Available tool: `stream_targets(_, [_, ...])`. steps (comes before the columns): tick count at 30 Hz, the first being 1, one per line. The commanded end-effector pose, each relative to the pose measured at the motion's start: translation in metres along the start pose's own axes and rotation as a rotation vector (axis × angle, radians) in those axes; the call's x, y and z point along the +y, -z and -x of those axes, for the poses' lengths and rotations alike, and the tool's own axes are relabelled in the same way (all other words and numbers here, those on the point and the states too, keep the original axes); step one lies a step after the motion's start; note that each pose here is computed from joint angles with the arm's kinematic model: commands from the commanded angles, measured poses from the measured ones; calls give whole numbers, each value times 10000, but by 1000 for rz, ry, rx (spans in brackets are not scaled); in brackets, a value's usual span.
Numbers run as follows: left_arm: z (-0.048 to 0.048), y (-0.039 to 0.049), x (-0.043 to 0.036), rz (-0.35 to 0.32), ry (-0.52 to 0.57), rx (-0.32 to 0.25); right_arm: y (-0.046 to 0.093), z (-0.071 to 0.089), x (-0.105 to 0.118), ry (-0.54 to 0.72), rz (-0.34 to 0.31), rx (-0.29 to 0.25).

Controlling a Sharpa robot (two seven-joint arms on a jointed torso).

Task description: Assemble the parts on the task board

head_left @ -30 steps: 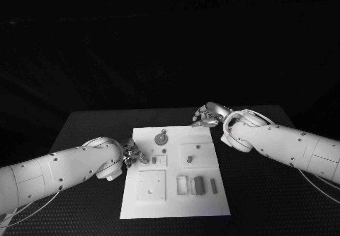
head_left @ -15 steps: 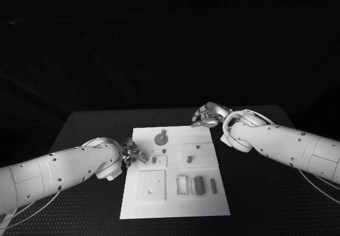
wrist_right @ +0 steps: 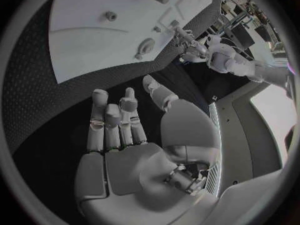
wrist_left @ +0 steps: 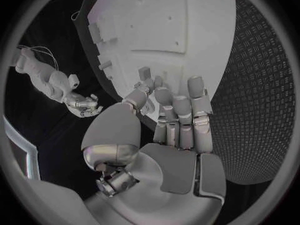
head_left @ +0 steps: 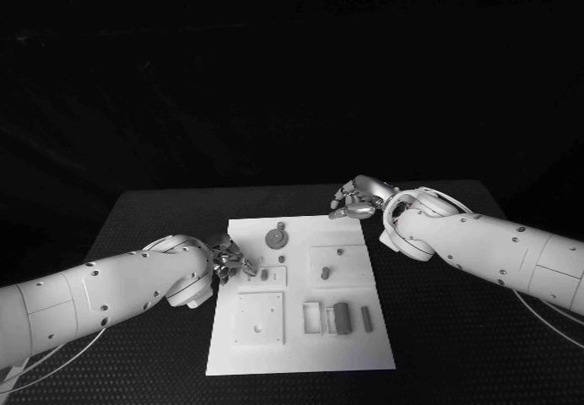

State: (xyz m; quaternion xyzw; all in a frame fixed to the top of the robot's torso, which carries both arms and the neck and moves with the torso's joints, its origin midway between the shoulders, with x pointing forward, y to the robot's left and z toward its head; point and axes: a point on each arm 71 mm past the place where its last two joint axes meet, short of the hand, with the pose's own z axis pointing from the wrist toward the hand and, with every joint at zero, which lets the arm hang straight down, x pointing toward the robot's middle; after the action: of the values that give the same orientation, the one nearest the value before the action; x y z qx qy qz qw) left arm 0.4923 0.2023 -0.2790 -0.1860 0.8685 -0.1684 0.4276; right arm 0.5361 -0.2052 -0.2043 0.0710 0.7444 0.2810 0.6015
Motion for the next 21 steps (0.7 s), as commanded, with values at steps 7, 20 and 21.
stream_targets(7, [-21, -1, -25, -12, -1, 23, -2, -15, 10, 4, 8, 18])
stream_targets(20, [-35, 5, 93, 80, -24, 119, -3, -16, 12, 4, 8, 18])
stream_targets(21, [-38, 5, 101, 87, -29, 127, -3, -16, 12, 4, 8, 18])
